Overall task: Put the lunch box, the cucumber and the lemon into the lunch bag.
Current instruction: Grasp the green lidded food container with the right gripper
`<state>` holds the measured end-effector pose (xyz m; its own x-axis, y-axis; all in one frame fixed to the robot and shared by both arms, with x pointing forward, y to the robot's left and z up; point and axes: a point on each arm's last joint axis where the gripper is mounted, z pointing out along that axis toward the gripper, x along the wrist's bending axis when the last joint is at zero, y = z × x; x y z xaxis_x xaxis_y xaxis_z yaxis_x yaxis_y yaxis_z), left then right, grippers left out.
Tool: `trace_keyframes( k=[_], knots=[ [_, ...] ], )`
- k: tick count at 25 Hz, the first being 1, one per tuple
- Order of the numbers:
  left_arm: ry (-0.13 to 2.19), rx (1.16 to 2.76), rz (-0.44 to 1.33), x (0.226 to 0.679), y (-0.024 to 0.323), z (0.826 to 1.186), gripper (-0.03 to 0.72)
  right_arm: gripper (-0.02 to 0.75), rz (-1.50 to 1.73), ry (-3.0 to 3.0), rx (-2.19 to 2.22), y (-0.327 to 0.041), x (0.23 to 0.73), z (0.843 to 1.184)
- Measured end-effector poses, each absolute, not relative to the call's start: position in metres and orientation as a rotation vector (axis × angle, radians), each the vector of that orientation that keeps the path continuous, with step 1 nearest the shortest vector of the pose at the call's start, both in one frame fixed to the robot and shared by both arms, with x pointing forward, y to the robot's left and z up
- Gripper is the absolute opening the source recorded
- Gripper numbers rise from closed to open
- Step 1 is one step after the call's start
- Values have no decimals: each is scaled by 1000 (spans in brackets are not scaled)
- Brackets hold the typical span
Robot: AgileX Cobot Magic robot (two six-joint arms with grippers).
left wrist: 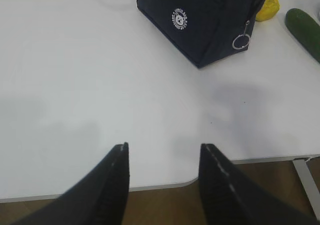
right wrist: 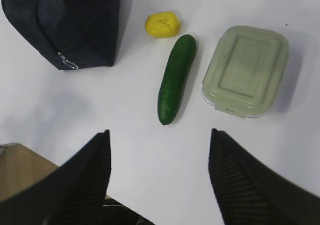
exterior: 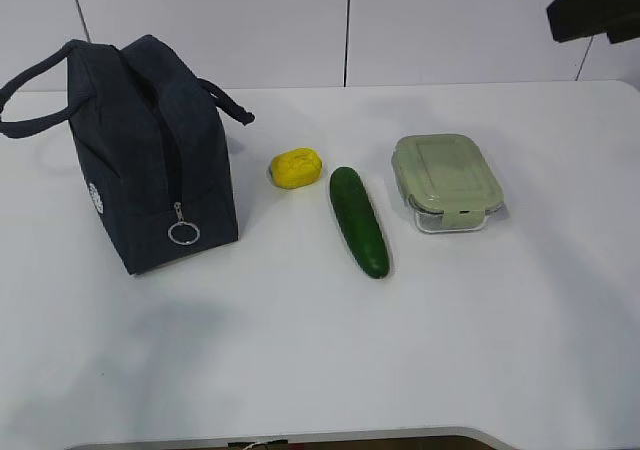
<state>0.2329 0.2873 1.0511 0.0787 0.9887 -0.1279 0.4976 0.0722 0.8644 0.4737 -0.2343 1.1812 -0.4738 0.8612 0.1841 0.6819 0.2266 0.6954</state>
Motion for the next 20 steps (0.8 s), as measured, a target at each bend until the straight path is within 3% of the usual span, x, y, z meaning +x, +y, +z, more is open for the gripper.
trace_keyframes(
  k=[7,13,20],
  knots=[
    [1533,1540,759,233,287,1051,329,491,1257,2340,1531,-239,508,1167],
    [1533,1540,759,233,287,1051,329,491,1545,2278,1640,-274,541,1150],
    [1533,1540,759,233,287,1051,329,491,1615,2230,1740,-302,577,1112]
  ],
)
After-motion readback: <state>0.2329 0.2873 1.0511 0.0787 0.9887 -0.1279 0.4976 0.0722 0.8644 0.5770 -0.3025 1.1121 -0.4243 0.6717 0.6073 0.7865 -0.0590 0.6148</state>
